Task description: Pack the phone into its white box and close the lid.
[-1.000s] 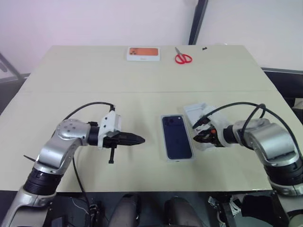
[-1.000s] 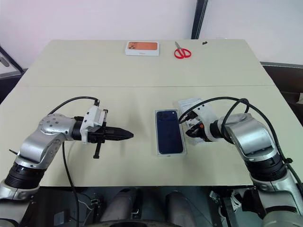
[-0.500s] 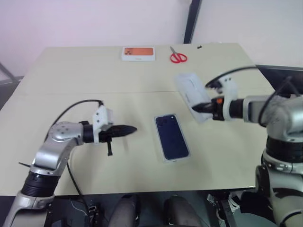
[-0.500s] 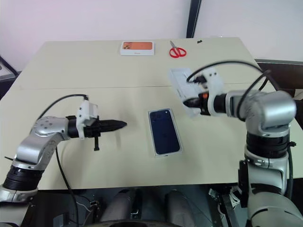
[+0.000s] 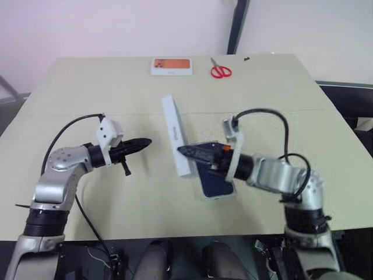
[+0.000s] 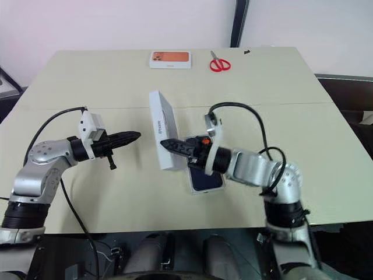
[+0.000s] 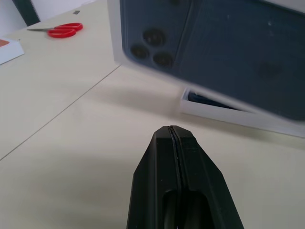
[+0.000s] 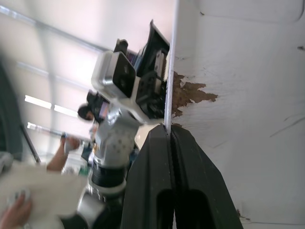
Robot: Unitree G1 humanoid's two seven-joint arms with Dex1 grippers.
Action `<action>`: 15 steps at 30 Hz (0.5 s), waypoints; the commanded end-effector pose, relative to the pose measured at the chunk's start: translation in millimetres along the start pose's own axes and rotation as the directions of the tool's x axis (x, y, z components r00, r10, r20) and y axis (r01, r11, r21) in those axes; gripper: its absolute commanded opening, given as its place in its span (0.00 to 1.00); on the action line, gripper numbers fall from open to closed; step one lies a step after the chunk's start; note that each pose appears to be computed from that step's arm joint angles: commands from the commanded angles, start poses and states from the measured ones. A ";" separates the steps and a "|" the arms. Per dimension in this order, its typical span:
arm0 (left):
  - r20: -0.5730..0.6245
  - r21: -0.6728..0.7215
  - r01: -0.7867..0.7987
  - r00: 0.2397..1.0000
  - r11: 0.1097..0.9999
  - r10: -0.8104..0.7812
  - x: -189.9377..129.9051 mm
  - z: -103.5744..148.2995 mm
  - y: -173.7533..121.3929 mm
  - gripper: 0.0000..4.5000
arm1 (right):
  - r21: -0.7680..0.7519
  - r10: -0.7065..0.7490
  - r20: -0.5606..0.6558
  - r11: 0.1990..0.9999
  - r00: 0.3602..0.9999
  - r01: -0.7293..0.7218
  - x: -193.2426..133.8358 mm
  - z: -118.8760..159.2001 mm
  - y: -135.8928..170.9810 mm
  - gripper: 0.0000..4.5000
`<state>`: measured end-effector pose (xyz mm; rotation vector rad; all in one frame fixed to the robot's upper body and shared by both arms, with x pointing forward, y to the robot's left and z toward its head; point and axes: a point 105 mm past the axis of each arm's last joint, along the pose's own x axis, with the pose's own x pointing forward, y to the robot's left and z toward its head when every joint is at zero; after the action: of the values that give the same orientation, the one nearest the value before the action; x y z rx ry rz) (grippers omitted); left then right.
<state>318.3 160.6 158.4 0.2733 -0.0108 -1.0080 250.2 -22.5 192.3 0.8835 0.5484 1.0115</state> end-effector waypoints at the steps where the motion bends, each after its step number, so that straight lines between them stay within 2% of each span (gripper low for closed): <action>1: 0.020 0.038 0.011 1.000 0.999 -0.012 1.9 5.9 -4.0 0.00 | 0.027 0.002 0.033 1.000 0.999 -0.003 -0.7 -11.0 14.4 0.01; 3: 0.025 0.031 0.038 0.999 0.999 -0.039 6.0 8.2 -7.2 0.00 | 0.056 -0.067 0.019 0.996 0.998 0.066 -5.0 -16.9 -0.1 0.01; 7: 0.021 0.050 0.092 0.995 0.994 -0.093 13.9 10.7 -15.2 0.00 | 0.044 -0.114 -0.072 0.992 0.991 0.117 -19.6 -31.3 -23.3 0.01; 11: 0.006 0.063 0.176 0.984 0.982 -0.177 26.4 13.9 -27.9 0.00 | 0.031 -0.185 -0.130 0.981 0.974 0.191 -33.1 -27.0 -47.8 0.01; 14: -0.024 0.086 0.240 0.971 0.967 -0.239 36.9 13.2 -37.7 0.00 | 0.002 -0.194 -0.151 0.980 0.969 0.197 -38.6 -16.6 -53.2 0.20; 15: -0.034 0.092 0.258 0.966 0.962 -0.255 40.4 12.2 -40.4 0.00 | -0.013 -0.190 -0.155 0.982 0.970 0.190 -39.7 -10.8 -53.0 0.32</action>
<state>308.1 114.3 150.7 0.3342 0.0217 -1.2223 247.7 -61.2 140.2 0.7624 0.7482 0.8953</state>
